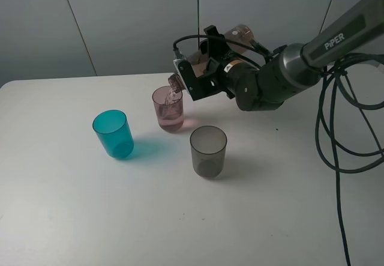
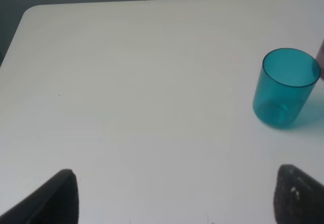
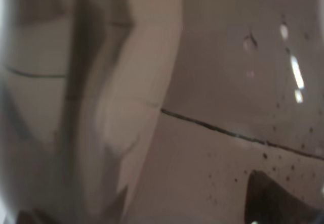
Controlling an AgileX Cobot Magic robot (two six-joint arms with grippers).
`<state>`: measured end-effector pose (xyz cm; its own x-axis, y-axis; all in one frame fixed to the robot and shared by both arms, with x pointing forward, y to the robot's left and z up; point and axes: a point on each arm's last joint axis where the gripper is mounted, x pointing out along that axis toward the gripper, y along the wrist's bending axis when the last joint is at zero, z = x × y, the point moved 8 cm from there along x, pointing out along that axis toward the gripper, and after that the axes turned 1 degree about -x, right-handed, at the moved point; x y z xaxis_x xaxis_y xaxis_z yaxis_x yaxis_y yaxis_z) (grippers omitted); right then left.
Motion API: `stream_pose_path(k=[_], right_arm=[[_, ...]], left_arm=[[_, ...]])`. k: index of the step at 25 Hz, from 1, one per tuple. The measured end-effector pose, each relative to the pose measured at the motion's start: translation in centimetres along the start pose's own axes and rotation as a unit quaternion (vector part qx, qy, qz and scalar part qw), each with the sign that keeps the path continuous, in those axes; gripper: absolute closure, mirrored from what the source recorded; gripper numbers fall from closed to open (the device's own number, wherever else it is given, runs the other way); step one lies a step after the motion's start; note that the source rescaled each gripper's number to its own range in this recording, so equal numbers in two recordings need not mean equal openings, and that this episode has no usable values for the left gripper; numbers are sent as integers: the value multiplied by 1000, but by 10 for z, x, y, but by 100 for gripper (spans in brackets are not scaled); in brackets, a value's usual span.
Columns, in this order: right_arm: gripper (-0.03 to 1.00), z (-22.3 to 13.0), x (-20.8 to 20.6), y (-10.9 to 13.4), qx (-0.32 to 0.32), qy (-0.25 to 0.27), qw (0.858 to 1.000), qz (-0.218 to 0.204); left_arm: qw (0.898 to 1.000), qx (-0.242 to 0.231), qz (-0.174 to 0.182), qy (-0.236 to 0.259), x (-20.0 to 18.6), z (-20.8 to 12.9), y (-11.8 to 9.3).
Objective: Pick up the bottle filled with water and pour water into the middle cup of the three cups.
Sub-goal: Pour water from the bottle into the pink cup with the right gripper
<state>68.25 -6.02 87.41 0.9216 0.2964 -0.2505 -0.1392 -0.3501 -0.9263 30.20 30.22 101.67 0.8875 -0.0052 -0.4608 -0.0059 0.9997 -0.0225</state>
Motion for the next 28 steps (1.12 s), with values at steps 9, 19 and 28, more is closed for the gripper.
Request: stream_pose_path(k=[9, 19, 28], right_arm=[[97, 1, 0, -5, -22, -3, 1000, -16], [97, 4, 3, -22, -40, -10, 998, -49], [97, 10, 3, -29, -61, -25, 996, -66]], left_arm=[[1000, 0, 0, 0, 0, 0, 0], [1000, 0, 0, 0, 0, 0, 0], [1000, 0, 0, 0, 0, 0, 0]])
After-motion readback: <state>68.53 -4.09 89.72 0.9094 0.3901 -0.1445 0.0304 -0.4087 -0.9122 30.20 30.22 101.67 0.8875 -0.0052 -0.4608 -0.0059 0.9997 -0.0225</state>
